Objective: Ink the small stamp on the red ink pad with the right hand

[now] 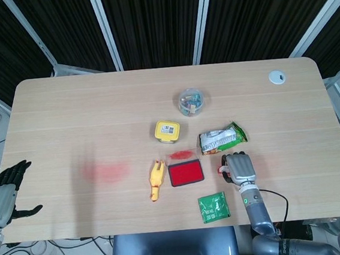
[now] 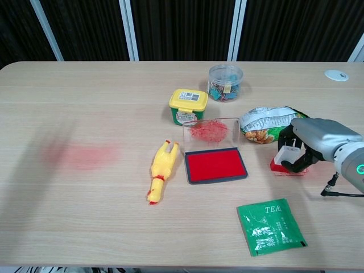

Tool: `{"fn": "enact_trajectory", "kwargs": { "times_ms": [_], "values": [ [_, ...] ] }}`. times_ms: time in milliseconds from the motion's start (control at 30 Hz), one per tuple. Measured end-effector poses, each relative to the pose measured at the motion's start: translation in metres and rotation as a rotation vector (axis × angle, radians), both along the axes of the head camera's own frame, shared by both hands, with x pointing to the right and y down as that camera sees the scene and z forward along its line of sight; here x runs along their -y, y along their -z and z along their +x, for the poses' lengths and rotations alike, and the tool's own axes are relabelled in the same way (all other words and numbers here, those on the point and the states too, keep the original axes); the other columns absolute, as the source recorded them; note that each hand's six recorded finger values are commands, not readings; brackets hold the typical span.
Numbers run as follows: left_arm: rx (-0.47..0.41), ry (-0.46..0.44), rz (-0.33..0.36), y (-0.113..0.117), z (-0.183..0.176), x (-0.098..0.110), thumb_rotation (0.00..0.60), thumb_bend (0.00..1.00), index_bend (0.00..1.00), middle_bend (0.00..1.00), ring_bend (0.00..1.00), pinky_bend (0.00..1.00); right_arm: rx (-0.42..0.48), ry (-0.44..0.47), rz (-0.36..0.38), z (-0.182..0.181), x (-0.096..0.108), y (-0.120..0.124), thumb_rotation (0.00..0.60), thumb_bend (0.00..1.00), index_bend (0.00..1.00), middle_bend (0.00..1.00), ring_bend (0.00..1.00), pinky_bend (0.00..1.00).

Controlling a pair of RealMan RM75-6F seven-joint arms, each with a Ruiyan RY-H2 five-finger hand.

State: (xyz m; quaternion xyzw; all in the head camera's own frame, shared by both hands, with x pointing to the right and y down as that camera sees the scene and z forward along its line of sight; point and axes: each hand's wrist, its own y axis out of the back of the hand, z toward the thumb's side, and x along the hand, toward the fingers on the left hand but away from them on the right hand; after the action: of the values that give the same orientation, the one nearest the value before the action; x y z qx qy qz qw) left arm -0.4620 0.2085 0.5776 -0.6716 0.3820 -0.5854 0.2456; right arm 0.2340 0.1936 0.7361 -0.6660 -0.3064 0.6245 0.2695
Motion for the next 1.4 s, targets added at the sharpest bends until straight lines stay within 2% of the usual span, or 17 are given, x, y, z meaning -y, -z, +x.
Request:
{"fn": "enact_trajectory", "kwargs": {
  "times_ms": [367,900,1267,1400],
  "values": [
    [0.0,0.001,-0.001,-0.0001,0.0,0.0002,0.6,0.0,0.0,0.0,0.0,0.0,-0.007,0.002,-0.01,-0.0009,-0.0007,-0.0011,0.6,0.45,0.64,0.46,0.38,0.3],
    [-0.001,0.001,-0.002,0.0,0.0002,0.0001,0.6,0.0,0.0,0.0,0.0,0.0,-0.014,0.003,-0.021,-0.0012,-0.0008,-0.0011,0.6,0.42,0.51,0.38,0.34,0.27],
    [-0.002,0.001,-0.003,0.0,0.0002,0.0,0.6,0.0,0.0,0.0,0.0,0.0,-0.026,0.008,-0.029,-0.0012,-0.001,-0.0009,0.6,0.4,0.39,0.35,0.32,0.27],
    [-0.002,0.001,-0.003,0.0,0.0002,0.0001,0.6,0.0,0.0,0.0,0.0,0.0,-0.031,0.011,-0.03,-0.0011,-0.0008,0.0001,0.6,0.35,0.29,0.28,0.27,0.26]
  ]
}}
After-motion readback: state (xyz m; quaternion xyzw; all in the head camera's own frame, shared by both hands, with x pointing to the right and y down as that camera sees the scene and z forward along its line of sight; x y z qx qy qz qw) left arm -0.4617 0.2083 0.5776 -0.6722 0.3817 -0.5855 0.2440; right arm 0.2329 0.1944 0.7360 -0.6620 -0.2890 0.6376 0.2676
